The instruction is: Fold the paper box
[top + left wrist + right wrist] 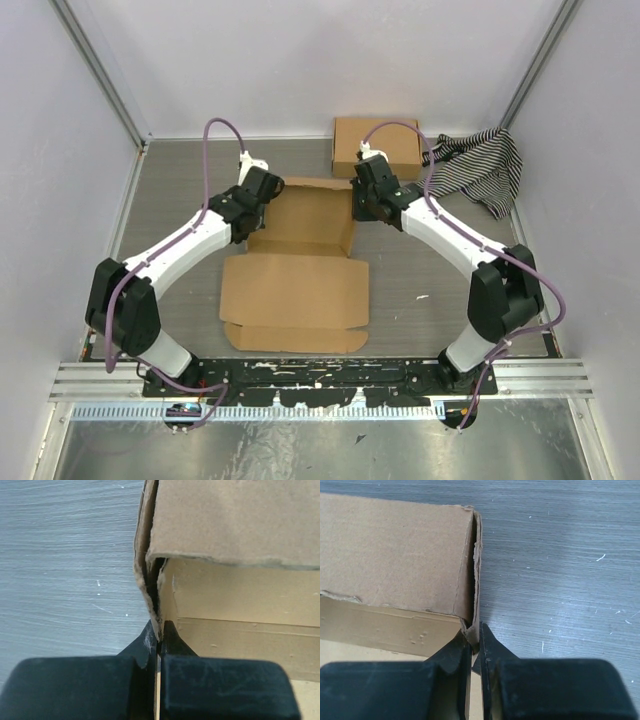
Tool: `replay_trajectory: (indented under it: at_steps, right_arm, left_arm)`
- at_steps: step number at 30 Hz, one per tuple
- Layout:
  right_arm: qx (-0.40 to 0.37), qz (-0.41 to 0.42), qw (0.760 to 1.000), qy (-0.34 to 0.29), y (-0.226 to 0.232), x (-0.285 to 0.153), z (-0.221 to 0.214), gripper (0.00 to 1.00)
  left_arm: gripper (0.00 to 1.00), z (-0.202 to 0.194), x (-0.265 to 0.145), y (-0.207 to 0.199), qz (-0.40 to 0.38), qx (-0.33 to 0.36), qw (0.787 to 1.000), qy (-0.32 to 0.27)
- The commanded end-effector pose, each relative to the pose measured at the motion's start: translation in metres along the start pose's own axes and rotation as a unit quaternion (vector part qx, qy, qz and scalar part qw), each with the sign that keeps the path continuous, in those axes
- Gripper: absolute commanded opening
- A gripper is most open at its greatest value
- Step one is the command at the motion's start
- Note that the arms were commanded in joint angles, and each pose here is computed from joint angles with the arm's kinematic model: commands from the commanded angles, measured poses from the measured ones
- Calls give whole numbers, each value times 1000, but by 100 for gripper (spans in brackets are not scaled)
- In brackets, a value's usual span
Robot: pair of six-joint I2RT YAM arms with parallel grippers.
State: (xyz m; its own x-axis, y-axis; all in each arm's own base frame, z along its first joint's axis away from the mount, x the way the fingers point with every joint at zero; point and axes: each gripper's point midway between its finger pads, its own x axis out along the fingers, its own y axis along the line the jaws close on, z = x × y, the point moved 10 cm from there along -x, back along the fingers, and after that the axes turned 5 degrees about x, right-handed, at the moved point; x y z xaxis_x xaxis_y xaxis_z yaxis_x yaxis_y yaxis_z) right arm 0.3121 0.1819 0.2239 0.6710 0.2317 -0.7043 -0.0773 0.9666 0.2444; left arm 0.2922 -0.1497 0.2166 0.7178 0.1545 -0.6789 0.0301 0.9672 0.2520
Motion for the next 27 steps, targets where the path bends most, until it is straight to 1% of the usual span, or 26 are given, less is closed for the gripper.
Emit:
replay_trajectory:
  at_steps: [1,7,9,10,11,12,13,15,16,20,25,27]
  right_arm:
    - [41,-65,996,-43,-2,-5,21,2]
    - [44,-64,996,-40,2,-4,25,2]
    - [45,-59,997,-36,3,-3,25,2]
    - [44,-57,997,-33,4,-3,25,2]
    - [45,-56,997,-31,4,-1,25,3]
    - [44,-55,997,-27,4,0,24,3]
    - [44,-56,997,-23,4,1,23,3]
    - [45,-55,997,-17,5,5,22,3]
    - [45,-55,997,-14,5,7,21,3]
    - [45,-54,997,-10,6,11,21,3]
    - [40,-57,998,-6,5,14,19,3]
    - [38,-42,998,7,8,15,18,4]
  left_arm:
    - [0,-14,-5,22,146,31,989,1]
    - [0,-19,-5,20,163,39,986,-6]
    - [0,-18,-5,18,152,36,988,-4]
    - [3,-17,-7,16,139,31,990,-5]
    - [9,-17,-8,13,113,23,993,-6]
    - [20,-17,-10,12,95,18,995,-7]
    - [28,-17,-13,12,80,9,997,-9]
    - [38,-17,-18,11,58,-1,998,-7]
    - [40,-18,-20,11,54,-3,999,-1]
    - [43,-18,-28,14,49,-8,999,14]
    - [44,-15,-40,19,38,-18,999,9]
    - [45,-14,-42,18,27,-20,999,7]
